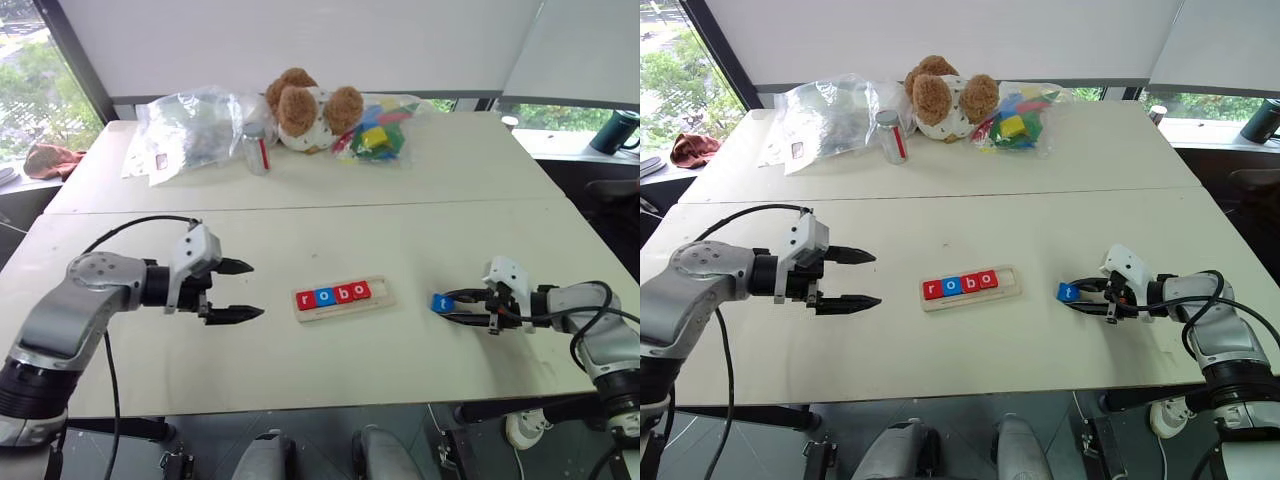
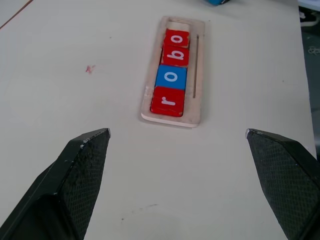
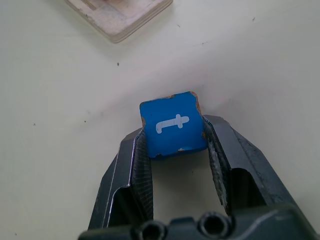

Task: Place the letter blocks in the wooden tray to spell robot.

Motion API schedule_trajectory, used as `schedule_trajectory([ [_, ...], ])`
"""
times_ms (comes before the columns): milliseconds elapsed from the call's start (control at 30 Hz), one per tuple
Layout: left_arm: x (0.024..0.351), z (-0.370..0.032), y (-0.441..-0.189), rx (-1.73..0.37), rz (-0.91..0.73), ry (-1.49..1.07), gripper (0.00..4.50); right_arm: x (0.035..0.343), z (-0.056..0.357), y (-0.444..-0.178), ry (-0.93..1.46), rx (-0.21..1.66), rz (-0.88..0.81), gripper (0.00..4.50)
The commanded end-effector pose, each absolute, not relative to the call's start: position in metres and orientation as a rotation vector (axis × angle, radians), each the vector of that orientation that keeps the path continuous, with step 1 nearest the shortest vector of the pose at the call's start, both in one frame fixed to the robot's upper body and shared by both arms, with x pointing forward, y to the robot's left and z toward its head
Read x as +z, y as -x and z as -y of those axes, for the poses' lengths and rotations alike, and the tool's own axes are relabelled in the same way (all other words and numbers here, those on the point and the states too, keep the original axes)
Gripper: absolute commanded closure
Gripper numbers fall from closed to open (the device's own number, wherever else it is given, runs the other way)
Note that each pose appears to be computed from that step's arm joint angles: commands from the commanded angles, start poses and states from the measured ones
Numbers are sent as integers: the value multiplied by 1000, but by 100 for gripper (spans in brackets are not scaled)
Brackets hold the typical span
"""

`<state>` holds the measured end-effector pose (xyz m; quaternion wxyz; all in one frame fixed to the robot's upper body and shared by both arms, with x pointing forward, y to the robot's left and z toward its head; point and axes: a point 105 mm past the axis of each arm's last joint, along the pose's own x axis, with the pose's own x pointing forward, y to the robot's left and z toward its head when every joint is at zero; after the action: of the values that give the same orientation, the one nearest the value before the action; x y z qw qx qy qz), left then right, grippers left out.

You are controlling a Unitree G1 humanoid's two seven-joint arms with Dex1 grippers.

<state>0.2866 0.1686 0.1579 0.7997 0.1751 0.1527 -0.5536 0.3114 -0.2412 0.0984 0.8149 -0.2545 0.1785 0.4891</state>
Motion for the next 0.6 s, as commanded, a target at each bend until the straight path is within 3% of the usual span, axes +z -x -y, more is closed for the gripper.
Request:
schedule_trajectory([
  [33, 166, -166, -288, -1207, -302, -427, 0, 135, 209, -328, 608, 1132, -274, 337],
  [267, 157, -162, -288, -1215, -311, -443, 0, 136, 166, -356, 755, 1320, -330, 337],
  [600, 155, -161, -284, -1200, -311, -439, 0, 134, 151, -371, 860, 1428, -367, 337],
])
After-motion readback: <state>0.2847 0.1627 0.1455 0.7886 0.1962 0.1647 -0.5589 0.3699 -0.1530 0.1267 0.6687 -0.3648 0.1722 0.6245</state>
